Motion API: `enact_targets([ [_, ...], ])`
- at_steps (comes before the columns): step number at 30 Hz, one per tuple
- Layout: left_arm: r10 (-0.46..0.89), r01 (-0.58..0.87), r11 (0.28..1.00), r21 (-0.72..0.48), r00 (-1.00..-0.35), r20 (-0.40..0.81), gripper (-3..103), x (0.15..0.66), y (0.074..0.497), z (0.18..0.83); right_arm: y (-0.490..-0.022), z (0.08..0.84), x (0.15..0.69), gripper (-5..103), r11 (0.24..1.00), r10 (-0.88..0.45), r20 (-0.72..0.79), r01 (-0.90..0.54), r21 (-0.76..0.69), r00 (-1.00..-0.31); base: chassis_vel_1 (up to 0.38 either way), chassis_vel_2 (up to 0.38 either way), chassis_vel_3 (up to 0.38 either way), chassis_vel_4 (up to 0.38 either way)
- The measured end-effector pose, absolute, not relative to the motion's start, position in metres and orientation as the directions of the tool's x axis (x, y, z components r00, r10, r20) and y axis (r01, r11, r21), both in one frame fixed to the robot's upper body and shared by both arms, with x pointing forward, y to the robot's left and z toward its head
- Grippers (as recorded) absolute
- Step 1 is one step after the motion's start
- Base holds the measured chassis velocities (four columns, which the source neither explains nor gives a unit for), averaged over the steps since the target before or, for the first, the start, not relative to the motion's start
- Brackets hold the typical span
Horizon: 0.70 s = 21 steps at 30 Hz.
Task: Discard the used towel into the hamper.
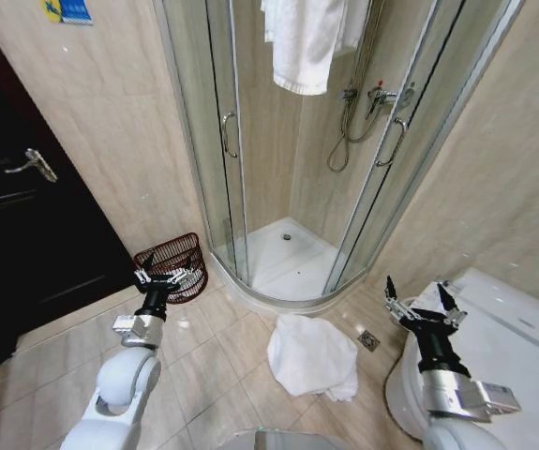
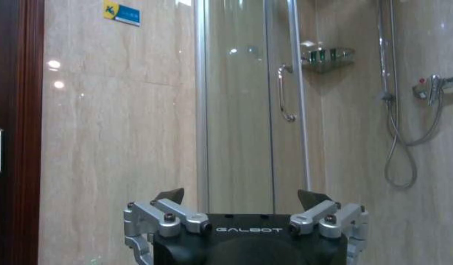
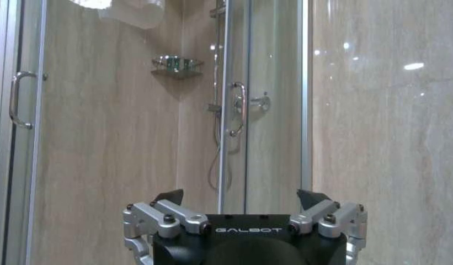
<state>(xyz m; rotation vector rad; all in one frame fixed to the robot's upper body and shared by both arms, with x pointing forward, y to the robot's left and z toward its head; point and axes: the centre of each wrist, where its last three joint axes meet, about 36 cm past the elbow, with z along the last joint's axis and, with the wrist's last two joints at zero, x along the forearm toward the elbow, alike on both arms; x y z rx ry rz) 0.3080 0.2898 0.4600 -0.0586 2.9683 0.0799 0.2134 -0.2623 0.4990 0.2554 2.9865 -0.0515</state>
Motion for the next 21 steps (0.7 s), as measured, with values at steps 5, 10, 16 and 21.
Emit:
enact_targets([
  [5,-0.035,-0.044,0.998,0.051,-0.985,-0.169,100,0.3072,0.2899,0.4593,-0.2624,0.4987,0.2131,100,0.985,0.166,-0.145,0.171,-0.022,-0.975,0.000,0.000,0.000,0.000],
  [10,-0.035,-0.044,0.998,0.051,-0.985,-0.168,100,0.3070,0.2898,0.4588,-0.2626,0.4982,0.2129,100,0.985,0.167,-0.144,0.172,-0.023,-0.975,0.000,0.000,0.000,0.000],
  [16,-0.036,-0.045,0.998,0.053,-0.986,-0.165,100,0.3074,0.2907,0.4576,-0.2624,0.4983,0.2133,100,0.985,0.165,-0.146,0.170,-0.022,-0.975,0.000,0.000,0.000,0.000],
  [21,-0.038,-0.047,0.997,0.054,-0.986,-0.164,100,0.3084,0.2923,0.4572,-0.2622,0.4986,0.2139,100,0.985,0.164,-0.149,0.170,-0.023,-0.975,0.000,0.000,0.000,0.000],
])
